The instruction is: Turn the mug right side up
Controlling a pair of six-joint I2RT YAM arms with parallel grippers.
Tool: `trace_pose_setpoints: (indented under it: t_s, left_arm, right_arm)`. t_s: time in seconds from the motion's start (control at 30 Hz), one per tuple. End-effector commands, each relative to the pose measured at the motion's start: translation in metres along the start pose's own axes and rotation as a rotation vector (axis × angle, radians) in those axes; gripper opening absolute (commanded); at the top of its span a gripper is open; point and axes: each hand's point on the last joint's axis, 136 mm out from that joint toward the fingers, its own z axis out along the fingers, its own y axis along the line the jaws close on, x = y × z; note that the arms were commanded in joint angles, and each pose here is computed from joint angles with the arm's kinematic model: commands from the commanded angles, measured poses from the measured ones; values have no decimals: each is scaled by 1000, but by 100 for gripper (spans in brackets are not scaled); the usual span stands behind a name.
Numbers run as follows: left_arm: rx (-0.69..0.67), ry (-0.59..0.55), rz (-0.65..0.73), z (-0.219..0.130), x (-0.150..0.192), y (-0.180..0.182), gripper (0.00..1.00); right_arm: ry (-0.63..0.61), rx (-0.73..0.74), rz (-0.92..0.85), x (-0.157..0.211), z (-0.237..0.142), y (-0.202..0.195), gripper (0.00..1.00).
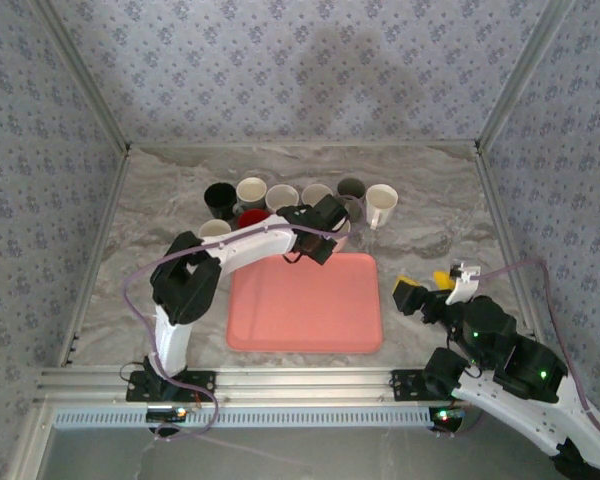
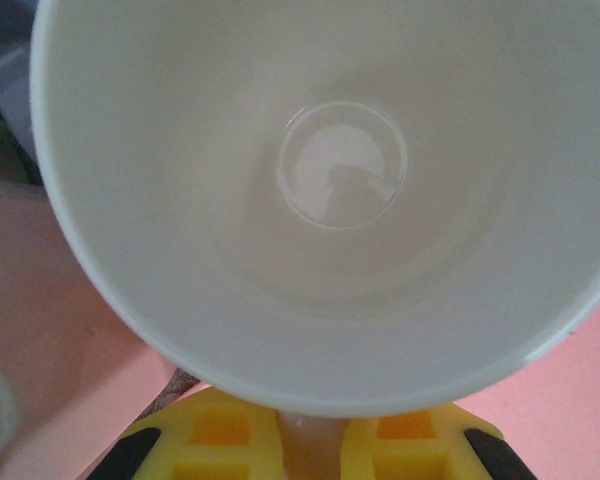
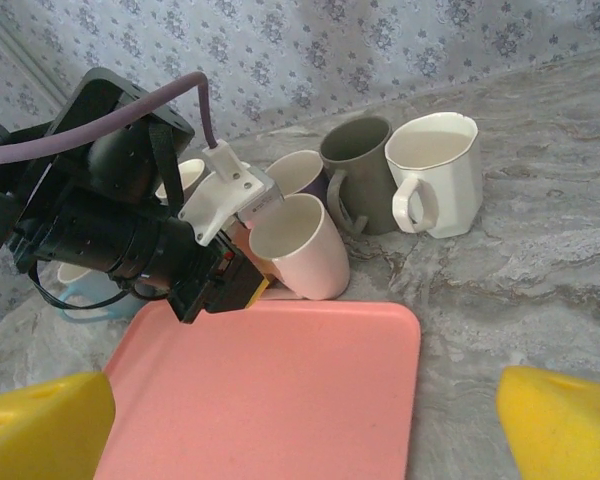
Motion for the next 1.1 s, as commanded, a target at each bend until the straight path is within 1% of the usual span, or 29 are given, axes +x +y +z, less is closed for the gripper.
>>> trace_pose_setpoints:
  t_s: [0.0, 0.1, 0.23, 0.33, 0.57, 0.73, 0.93, 1.03, 1.07]
  left_arm:
    - [-7, -59, -16, -7, -22, 2, 0]
    - [-10, -57, -19, -4, -23, 3, 1]
    - [-4, -49, -27, 0, -21, 3, 5]
    - [-2, -46, -29, 1, -20, 2, 13]
    - [-2, -51, -42, -4, -18, 4, 26]
    - [17, -59, -49, -9, -16, 2, 32]
    - [50, -113, -68, -31, -21, 1, 36]
    - [42, -168, -69, -56, -26, 5, 40]
    - [45, -194, -69, -66, -26, 6, 43]
  right_arm:
    - [-14, 22, -23, 0, 0, -6, 100]
    - [-15, 21, -29, -1, 0, -5, 100]
    - [-16, 22, -35, -1, 0, -5, 100]
    - [-15, 25, -37, -2, 0, -5, 100]
    - [-20, 33, -38, -3, -1, -7, 100]
    - [-16, 38, -33, -3, -2, -8, 100]
    - [-10, 46, -23, -3, -5, -10, 100]
    - [-6, 44, -21, -3, -7, -10, 100]
    - [-1, 46, -22, -2, -7, -11, 100]
